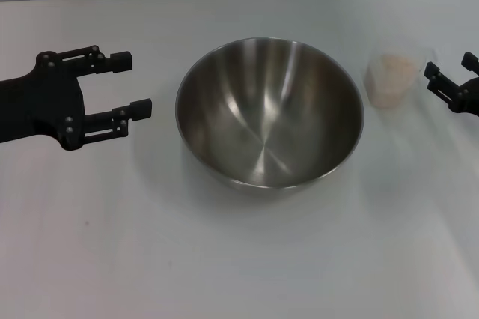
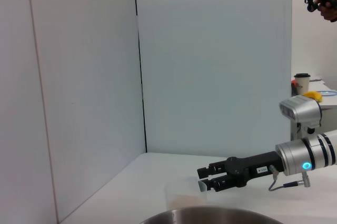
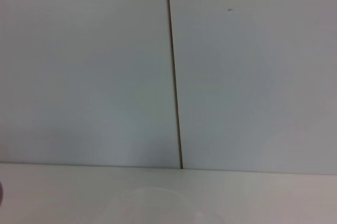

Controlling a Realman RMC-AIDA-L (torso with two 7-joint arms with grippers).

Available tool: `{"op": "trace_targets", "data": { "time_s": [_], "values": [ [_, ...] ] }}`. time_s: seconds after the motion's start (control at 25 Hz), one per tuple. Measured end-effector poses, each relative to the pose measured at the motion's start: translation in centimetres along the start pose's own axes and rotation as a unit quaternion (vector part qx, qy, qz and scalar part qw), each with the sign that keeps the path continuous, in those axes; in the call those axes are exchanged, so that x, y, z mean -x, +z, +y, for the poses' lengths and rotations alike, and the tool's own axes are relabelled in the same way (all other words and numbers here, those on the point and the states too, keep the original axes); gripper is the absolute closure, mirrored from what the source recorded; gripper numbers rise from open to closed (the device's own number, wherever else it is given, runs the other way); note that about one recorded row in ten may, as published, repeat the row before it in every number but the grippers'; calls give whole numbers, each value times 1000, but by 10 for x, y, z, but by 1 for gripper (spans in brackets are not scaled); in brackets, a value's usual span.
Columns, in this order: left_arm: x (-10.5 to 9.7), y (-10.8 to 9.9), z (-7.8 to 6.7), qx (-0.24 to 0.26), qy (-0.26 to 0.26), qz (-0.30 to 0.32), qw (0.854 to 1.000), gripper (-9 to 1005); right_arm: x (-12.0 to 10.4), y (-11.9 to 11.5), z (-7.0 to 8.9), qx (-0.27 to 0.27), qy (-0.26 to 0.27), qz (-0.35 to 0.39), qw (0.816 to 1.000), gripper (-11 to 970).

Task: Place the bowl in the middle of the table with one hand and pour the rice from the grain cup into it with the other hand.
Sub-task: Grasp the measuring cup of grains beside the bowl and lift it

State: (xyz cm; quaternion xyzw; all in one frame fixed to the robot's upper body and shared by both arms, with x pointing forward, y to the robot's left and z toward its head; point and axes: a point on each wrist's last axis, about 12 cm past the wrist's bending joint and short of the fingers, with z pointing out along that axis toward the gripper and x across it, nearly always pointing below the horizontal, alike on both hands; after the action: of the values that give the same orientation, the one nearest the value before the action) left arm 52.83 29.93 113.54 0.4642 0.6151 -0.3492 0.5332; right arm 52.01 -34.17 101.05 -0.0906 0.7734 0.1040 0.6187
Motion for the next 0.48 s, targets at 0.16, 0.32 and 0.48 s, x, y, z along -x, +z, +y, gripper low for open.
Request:
{"op": "trace_targets", "data": {
  "time_s": [0.16, 0.32, 0.48],
  "values": [
    [1, 0, 1, 1, 2, 1, 1000, 301, 0, 2, -1, -3, 0, 4, 1000, 227],
    [2, 1, 2, 0, 4, 1, 1000, 301, 0, 7, -2, -11, -2, 17, 1000, 227],
    [3, 1, 4, 2, 6, 2, 1000, 301, 2, 10, -1, -10, -4, 17, 1000, 227]
  ]
}}
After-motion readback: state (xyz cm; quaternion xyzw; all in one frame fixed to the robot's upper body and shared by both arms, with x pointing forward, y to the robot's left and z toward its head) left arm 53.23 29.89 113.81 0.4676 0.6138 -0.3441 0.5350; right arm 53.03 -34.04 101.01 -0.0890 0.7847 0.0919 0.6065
